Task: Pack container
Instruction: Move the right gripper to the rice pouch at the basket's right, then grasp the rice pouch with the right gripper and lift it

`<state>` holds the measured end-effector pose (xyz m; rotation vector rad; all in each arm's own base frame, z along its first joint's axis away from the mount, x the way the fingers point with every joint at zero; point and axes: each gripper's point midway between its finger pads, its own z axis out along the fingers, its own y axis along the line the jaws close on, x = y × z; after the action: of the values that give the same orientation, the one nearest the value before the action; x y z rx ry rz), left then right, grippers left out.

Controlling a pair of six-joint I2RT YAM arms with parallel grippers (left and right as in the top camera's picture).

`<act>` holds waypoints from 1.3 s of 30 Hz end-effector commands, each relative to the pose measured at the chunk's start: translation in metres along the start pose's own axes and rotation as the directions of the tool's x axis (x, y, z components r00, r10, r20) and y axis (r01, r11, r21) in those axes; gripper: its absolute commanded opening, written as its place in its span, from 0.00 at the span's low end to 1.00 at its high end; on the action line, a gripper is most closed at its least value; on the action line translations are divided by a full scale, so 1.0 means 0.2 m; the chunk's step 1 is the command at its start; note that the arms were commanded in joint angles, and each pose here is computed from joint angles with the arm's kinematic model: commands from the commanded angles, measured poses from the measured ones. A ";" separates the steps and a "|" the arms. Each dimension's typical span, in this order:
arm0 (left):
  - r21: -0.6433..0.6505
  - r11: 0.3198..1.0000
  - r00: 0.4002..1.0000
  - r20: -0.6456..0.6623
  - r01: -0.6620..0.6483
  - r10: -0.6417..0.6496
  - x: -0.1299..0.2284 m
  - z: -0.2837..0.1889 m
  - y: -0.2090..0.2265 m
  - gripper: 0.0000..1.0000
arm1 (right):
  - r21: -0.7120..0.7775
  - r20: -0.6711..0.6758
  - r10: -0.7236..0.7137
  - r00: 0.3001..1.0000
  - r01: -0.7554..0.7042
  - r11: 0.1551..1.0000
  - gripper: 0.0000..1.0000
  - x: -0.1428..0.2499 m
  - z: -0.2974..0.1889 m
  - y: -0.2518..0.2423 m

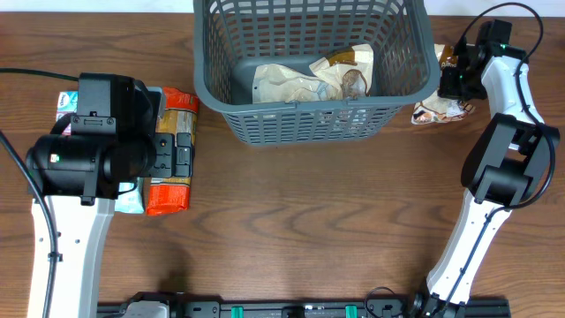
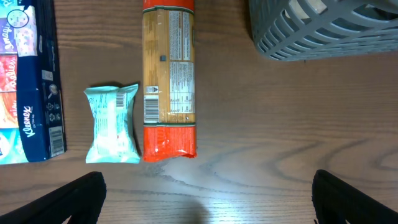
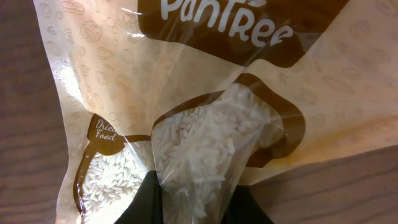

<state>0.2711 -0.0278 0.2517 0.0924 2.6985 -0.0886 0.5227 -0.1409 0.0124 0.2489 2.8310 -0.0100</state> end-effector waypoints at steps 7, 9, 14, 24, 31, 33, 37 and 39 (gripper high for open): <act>-0.010 1.000 1.000 0.011 0.012 -0.012 -0.01 -0.01 0.01 0.99 | 0.033 0.047 0.112 0.993 -0.114 0.993 0.01 -0.05 0.01 -0.02; -0.010 1.000 1.000 0.016 0.012 -0.012 -0.02 -0.01 0.01 0.99 | 0.012 0.093 0.110 0.990 -0.111 0.994 0.01 -0.12 -0.07 -0.01; -0.009 1.000 0.999 0.032 0.011 -0.011 -0.04 -0.01 0.01 0.99 | -0.020 0.274 0.097 0.957 -0.095 0.995 0.01 -0.34 -0.42 0.01; -0.009 1.000 0.999 0.045 0.010 -0.010 -0.06 -0.01 0.01 0.99 | 0.007 0.572 0.069 0.817 -0.090 0.996 0.01 -0.55 -1.23 0.01; -0.010 1.000 0.999 0.044 0.010 -0.009 -0.06 -0.01 0.01 0.99 | 0.014 0.506 0.077 0.859 -0.097 0.995 0.01 -0.47 -1.17 0.01; -0.010 1.000 0.999 0.045 0.009 -0.009 -0.06 -0.01 0.01 0.99 | 0.011 0.503 0.085 0.860 -0.104 0.995 0.01 -0.47 -1.17 0.01; -0.010 1.000 0.999 0.044 0.010 -0.009 -0.06 -0.01 0.01 0.99 | -0.003 0.486 0.113 0.866 -0.128 0.992 0.01 -0.45 -1.15 0.01; -0.009 1.000 0.999 0.045 0.010 -0.009 -0.06 -0.01 0.01 0.99 | -0.011 0.473 0.132 0.871 -0.145 0.989 0.01 -0.43 -1.15 0.01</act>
<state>0.2790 -0.0283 0.2556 0.0923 2.6626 -0.0897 0.5397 -0.1484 0.2546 0.3500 2.3258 -0.0803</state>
